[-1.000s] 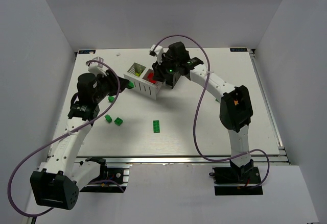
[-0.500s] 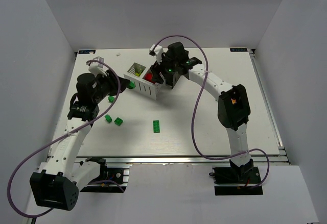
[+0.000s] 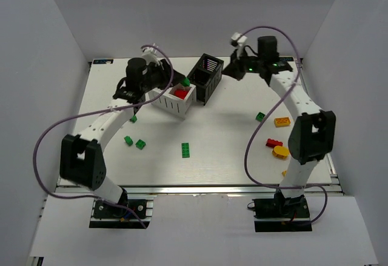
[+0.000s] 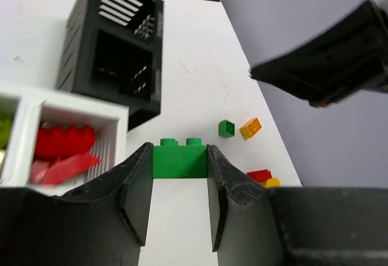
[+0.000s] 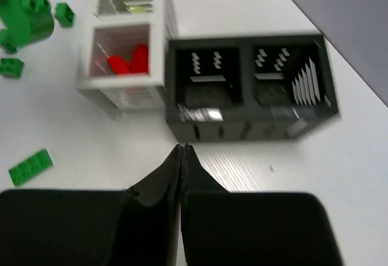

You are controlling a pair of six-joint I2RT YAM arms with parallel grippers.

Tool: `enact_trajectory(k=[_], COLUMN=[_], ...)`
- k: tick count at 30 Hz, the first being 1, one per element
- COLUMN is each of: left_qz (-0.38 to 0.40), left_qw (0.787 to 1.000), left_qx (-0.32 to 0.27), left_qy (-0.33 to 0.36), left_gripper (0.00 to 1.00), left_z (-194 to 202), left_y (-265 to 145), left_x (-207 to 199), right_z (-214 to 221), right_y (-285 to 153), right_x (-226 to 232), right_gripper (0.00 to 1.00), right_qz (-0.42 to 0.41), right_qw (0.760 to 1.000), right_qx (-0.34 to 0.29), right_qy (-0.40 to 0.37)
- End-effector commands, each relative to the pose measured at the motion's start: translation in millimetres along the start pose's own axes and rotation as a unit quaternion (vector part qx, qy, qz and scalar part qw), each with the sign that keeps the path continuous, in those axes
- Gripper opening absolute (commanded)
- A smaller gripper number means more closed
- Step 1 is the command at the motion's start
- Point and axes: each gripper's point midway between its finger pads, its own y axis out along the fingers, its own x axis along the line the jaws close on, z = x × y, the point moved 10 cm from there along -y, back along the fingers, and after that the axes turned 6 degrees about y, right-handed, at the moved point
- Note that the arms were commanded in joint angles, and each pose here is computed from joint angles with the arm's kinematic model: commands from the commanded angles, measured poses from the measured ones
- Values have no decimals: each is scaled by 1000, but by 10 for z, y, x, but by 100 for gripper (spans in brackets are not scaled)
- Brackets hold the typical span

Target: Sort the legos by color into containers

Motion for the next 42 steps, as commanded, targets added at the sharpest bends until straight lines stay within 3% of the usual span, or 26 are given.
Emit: enact_trajectory(k=[1, 8, 15, 17, 18, 20, 21, 23, 24, 26, 27, 34, 39, 42], left_qz=[45, 40, 5, -3, -8, -15, -15, -16, -17, -20, -27, -25, -17, -28], left_qw=[998, 998, 999, 998, 999, 998, 999, 999, 999, 999, 999, 999, 998, 996], left_qx=[-37, -52, -48, -51, -50, -51, -47, -42, -38, -35, -29, -43, -57, -71], left_qy=[29, 11, 16, 18, 17, 16, 14, 12, 12, 12, 10, 11, 21, 38], left_gripper=[0, 0, 0, 0, 0, 0, 0, 8, 20, 34, 47, 68, 70, 65], left_z=[-221, -155, -66, -68, -50, -44, -31, -3, 8, 15, 33, -41, -184, -276], left_y=[257, 1038, 1460, 1495, 1514, 1556, 1568, 1588, 1591, 1582, 1575, 1487, 1380, 1242], left_x=[-168, 84, 234, 255, 277, 308, 308, 309, 308, 294, 307, 230, 113, 49], right_z=[160, 557, 663, 662, 662, 654, 646, 645, 653, 663, 680, 775, 858, 932], right_y=[-402, -824, -970, -990, -991, -1007, -1017, -1030, -1039, -1049, -1057, -1122, -1180, -1259], right_x=[26, 195, 230, 216, 222, 216, 214, 208, 192, 182, 167, 105, 140, 161], right_gripper=[0, 4, 9, 15, 19, 42, 57, 74, 89, 89, 89, 89, 89, 88], right_qz=[-4, 34, 46, 47, 46, 50, 54, 62, 71, 81, 93, 139, 127, 123], right_qw=[1000, 999, 998, 998, 998, 998, 998, 997, 997, 996, 995, 989, 987, 983], right_qx=[-1, 1, -7, -9, -10, -10, -9, -7, -5, 0, 4, 29, 85, 134], right_qy=[-9, 21, 47, 49, 49, 47, 44, 35, 32, 28, 27, 36, 41, 30])
